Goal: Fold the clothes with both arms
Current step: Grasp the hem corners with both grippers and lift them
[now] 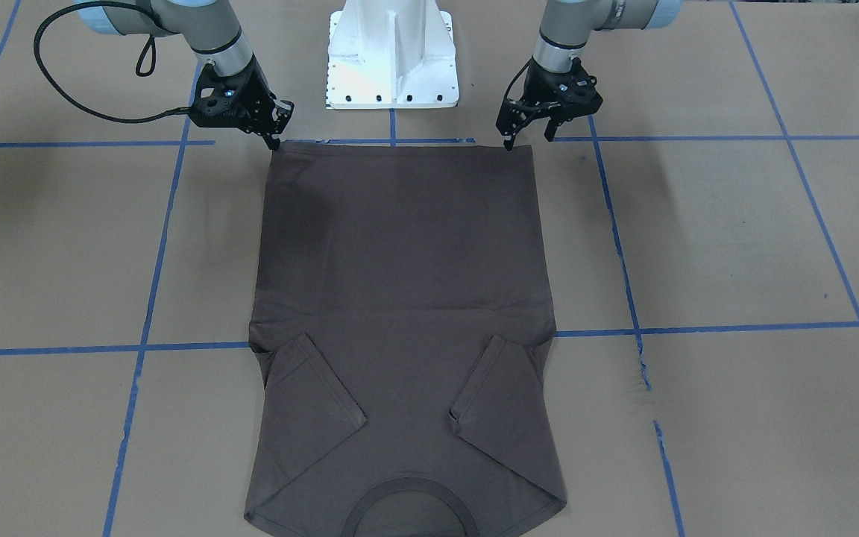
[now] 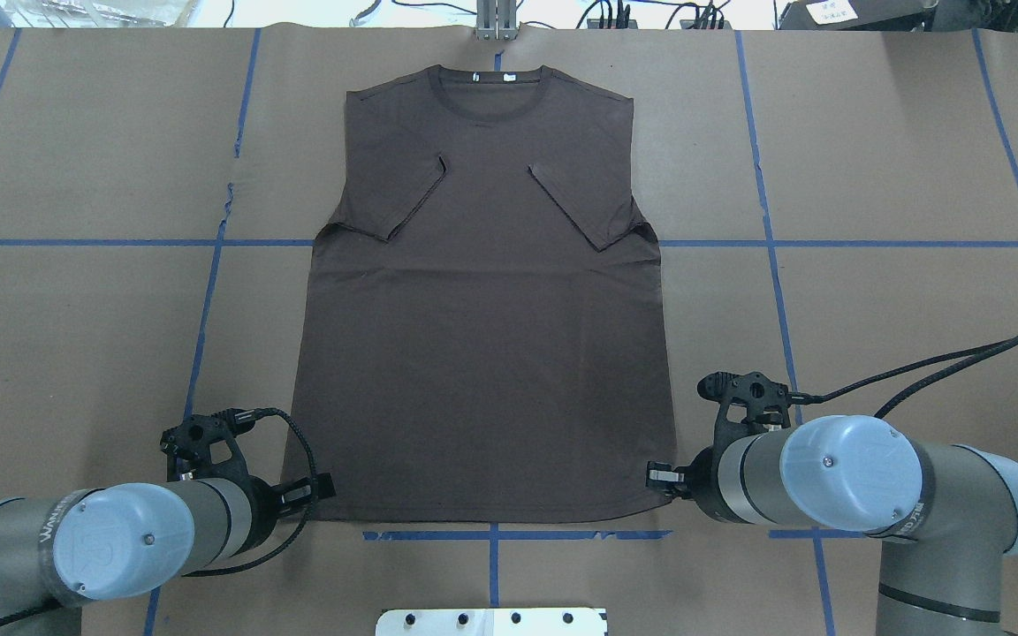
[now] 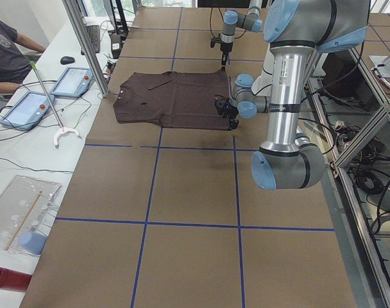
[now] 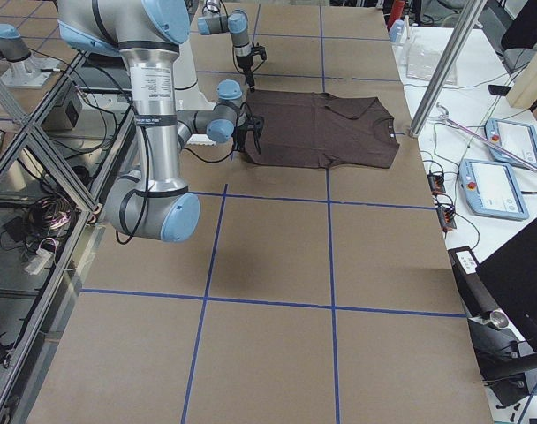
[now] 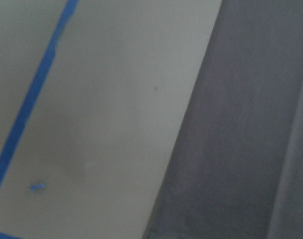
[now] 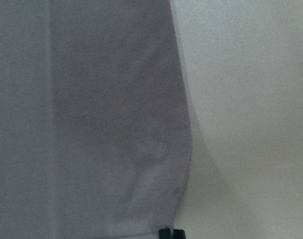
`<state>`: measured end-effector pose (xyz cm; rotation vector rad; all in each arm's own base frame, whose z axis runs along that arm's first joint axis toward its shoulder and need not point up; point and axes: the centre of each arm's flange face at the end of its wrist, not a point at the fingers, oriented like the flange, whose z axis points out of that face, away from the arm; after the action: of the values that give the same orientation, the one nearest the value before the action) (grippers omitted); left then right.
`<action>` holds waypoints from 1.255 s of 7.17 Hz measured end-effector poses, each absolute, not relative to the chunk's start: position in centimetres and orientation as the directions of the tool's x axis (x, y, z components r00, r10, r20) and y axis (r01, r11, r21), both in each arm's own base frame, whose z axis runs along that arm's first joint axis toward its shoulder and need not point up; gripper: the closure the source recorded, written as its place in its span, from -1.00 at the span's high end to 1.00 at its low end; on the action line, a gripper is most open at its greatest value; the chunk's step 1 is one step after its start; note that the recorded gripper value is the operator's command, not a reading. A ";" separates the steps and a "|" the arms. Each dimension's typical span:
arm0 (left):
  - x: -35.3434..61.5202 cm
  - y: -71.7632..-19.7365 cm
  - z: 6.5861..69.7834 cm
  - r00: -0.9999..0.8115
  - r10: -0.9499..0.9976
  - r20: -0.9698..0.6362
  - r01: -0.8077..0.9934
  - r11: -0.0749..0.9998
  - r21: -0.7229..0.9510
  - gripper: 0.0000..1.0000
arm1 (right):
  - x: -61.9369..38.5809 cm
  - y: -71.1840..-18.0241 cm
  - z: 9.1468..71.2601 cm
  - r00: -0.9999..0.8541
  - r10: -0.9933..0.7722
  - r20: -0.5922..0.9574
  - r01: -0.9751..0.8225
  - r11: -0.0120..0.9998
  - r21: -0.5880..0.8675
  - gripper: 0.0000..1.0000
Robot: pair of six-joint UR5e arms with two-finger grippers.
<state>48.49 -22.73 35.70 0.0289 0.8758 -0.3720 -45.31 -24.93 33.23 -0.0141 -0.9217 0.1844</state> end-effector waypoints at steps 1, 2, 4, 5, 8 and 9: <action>48.8 -22.7 35.9 0.584 -0.307 -0.751 0.332 0.935 -0.124 0.65 | -45.3 -25.0 33.2 0.589 0.165 0.791 -0.152 0.984 -0.092 -1.00; 48.9 -22.7 36.2 0.588 -0.308 -0.748 0.333 0.935 -0.123 0.62 | -45.3 -25.0 33.1 0.588 0.165 0.792 -0.152 0.984 -0.092 -1.00; 48.9 -22.6 36.5 0.598 -0.308 -0.740 0.333 0.935 -0.121 0.33 | -45.2 -25.0 33.1 0.588 0.166 0.792 -0.153 0.984 -0.092 -1.00; 49.0 -22.6 36.6 0.608 -0.309 -0.731 0.333 0.936 -0.118 -0.01 | -45.2 -25.1 33.1 0.587 0.166 0.792 -0.154 0.984 -0.092 -1.00; 49.1 -22.6 36.5 0.622 -0.309 -0.720 0.333 0.936 -0.114 -1.00 | -45.0 -25.2 33.0 0.586 0.168 0.793 -0.155 0.983 -0.093 -1.00; 49.0 -22.6 36.5 0.625 -0.309 -0.717 0.332 0.936 -0.113 -1.00 | -44.9 -25.2 33.0 0.586 0.169 0.792 -0.156 0.983 -0.094 -1.00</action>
<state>49.03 -22.57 36.53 0.0313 0.8166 -0.3678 -44.94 -25.22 32.99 -0.0150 -0.9253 0.1891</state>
